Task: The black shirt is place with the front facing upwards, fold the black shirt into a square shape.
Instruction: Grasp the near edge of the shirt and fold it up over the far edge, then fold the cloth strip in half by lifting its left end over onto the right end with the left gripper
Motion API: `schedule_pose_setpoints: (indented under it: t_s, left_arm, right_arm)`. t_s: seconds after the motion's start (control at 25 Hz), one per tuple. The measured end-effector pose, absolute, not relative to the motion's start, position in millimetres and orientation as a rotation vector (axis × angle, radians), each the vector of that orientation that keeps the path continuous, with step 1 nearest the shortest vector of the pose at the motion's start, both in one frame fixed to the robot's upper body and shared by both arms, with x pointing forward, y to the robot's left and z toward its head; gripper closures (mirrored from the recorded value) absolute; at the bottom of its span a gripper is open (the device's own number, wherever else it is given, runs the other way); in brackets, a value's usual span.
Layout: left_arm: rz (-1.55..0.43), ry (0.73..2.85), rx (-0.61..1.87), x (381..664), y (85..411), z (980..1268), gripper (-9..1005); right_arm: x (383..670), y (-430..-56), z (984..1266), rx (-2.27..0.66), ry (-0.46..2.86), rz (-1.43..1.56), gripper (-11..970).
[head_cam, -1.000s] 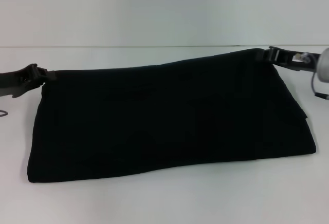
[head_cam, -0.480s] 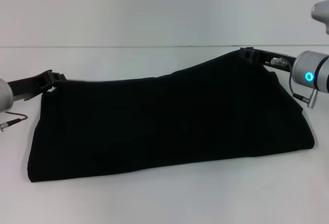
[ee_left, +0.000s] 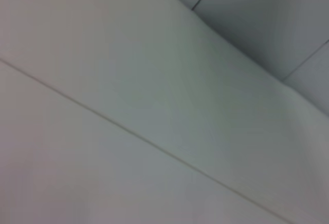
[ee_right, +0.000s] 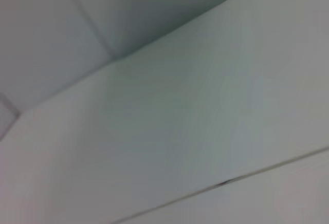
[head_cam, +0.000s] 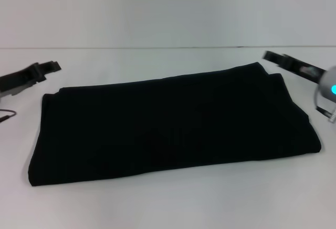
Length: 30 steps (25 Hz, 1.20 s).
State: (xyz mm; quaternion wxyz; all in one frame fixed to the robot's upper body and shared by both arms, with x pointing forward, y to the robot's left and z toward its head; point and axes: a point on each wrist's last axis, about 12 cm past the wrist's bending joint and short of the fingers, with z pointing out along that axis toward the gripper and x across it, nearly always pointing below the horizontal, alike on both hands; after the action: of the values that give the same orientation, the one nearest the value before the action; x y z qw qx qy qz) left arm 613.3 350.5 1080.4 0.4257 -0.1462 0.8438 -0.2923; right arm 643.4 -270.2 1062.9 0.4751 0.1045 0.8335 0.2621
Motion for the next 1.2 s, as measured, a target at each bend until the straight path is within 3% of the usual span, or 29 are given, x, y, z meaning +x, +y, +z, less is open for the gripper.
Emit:
schedule_pose_setpoints:
  t_s: [0.16,0.32,0.4,0.44,0.64,0.8,1.2]
  left_arm:
    - [-0.948,2.119,-0.261,584.9,373.8,1094.0,522]
    - [-1.117,2.145,-0.214,556.9,387.2,1100.4,350]
    - [-1.158,2.156,-0.227,546.9,392.8,1100.7,253]
    - [-1.197,2.187,-0.282,527.1,405.2,1097.3,205]
    - [-1.271,2.236,-0.459,487.8,416.7,1078.9,113]
    - [-1.352,2.244,-0.579,468.2,414.1,1068.6,113]
    - [-1.403,2.317,-0.793,454.3,408.5,1052.2,112]
  right_arm:
    - [624.5,-291.2,1061.2,0.259,1.961,0.733,390]
    - [596.5,-291.2,1069.5,-0.177,1.855,0.781,229]
    - [578.7,-285.6,1070.0,-0.431,1.769,0.776,222]
    - [569.9,-283.1,1068.7,-0.524,1.722,0.766,219]
    - [543.1,-269.1,1055.7,-0.730,1.622,0.748,219]
    - [535.4,-257.6,1044.0,-0.825,1.620,0.736,218]
    - [536.1,-254.7,1034.5,-0.838,1.669,0.694,218]
